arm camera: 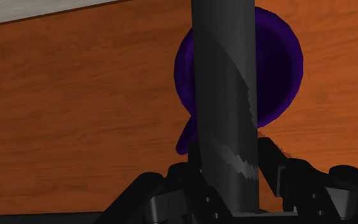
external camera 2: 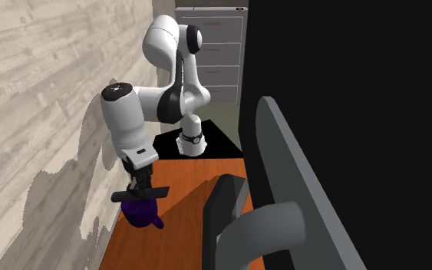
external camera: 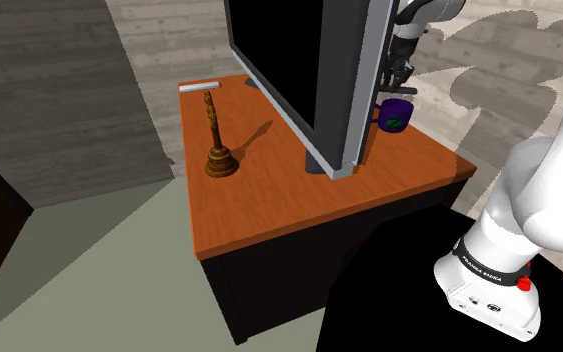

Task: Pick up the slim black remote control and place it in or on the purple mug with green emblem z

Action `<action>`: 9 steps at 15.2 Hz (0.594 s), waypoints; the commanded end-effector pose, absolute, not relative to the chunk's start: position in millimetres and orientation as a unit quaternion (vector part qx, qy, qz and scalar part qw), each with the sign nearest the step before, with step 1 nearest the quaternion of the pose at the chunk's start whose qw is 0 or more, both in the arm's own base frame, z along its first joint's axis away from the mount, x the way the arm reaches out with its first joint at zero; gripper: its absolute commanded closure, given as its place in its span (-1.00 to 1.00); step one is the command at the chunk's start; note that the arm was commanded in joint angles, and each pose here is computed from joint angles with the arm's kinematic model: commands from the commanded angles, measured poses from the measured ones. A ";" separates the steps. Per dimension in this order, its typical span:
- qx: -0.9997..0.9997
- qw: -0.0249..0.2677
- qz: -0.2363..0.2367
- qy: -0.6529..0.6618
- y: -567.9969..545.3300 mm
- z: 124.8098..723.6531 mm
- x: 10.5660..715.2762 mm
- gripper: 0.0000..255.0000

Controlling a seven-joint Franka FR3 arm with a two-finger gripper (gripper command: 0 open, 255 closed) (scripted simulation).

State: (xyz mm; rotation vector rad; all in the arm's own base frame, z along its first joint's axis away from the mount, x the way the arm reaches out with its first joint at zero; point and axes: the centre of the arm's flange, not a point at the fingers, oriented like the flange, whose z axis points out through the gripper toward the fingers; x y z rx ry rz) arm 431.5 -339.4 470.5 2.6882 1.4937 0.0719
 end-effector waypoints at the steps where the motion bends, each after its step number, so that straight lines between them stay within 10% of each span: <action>1: 0.873 0.033 0.024 0.486 -342.2 462.1 432.5 1.00; 9: 0.873 0.033 0.024 0.486 -342.2 417.8 432.5 1.00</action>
